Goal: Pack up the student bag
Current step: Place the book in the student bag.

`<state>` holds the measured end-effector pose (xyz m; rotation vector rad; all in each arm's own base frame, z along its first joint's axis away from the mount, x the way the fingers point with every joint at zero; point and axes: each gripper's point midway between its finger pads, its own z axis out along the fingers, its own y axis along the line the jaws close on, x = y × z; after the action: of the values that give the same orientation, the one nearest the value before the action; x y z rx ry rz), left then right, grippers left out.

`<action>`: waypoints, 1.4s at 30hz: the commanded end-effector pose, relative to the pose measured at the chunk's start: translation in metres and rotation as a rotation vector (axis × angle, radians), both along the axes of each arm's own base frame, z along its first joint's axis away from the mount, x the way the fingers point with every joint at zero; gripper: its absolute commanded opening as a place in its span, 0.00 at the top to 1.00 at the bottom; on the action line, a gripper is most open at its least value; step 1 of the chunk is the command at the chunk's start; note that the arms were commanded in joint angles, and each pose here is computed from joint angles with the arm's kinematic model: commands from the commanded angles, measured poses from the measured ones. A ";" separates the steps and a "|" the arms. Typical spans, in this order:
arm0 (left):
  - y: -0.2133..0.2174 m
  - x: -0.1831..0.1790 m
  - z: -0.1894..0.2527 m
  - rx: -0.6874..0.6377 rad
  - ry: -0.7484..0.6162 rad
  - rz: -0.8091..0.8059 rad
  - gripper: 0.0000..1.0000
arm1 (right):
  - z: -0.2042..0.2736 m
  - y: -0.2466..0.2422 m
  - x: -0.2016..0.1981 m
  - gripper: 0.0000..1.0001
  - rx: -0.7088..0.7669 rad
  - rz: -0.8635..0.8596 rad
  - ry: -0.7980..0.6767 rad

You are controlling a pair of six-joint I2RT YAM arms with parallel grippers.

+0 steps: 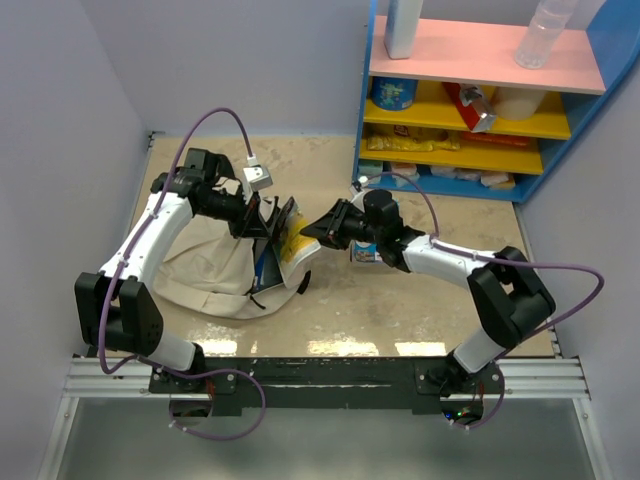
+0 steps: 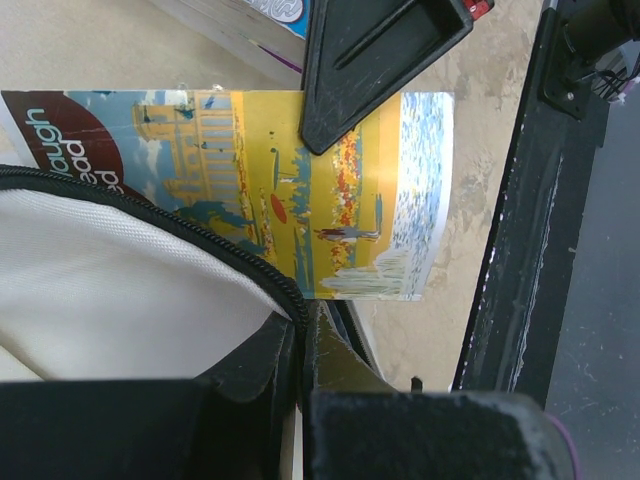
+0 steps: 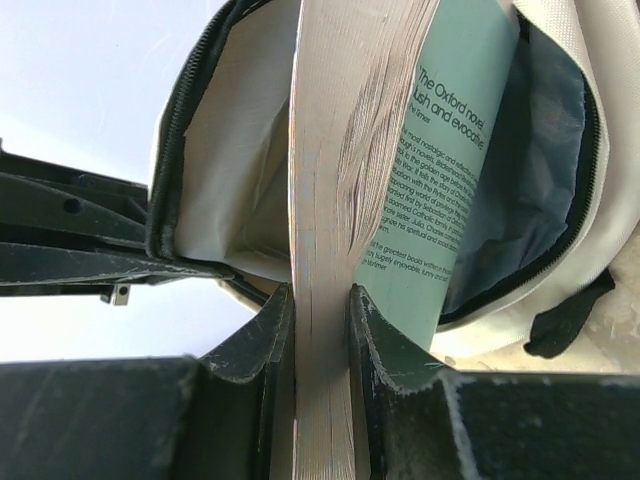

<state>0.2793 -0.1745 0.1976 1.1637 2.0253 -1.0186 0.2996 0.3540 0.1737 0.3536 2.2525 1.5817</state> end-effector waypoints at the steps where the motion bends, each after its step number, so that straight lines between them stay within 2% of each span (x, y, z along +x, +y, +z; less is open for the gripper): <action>1: -0.010 -0.003 0.023 -0.084 -0.054 -0.044 1.00 | 0.093 0.006 -0.001 1.00 0.130 0.026 -0.217; 8: -0.011 -0.002 0.030 -0.090 -0.070 -0.045 1.00 | 0.107 0.005 -0.005 1.00 0.149 0.019 -0.230; 15: -0.011 -0.002 0.035 -0.095 -0.076 -0.042 1.00 | 0.068 0.027 0.005 1.00 0.157 0.037 -0.164; 24: -0.012 -0.005 0.035 -0.105 -0.066 -0.041 1.00 | 0.048 0.061 0.040 1.00 0.144 -0.034 -0.214; 27: -0.013 -0.005 0.037 -0.114 -0.068 -0.043 1.00 | 0.049 0.079 0.041 1.00 0.117 -0.027 -0.256; 31: -0.015 -0.004 0.040 -0.129 -0.058 -0.025 1.00 | 0.026 0.096 0.036 1.00 0.074 -0.057 -0.255; 36: -0.015 -0.001 0.045 -0.135 -0.079 -0.014 1.00 | 0.000 0.120 0.009 1.00 0.011 -0.022 -0.249; 37: -0.014 -0.002 0.046 -0.135 -0.085 -0.015 1.00 | -0.012 0.121 0.003 0.96 -0.034 -0.013 -0.234; 38: -0.015 -0.002 0.047 -0.140 -0.081 -0.018 1.00 | -0.018 0.122 0.000 0.85 -0.071 -0.016 -0.244; 42: -0.020 -0.010 0.050 -0.190 -0.038 -0.039 1.00 | -0.032 0.140 -0.024 0.70 -0.095 0.087 -0.216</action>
<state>0.2804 -0.1790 0.2111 1.1199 1.9977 -1.0371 0.2948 0.4657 0.1174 0.1993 2.2217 1.3957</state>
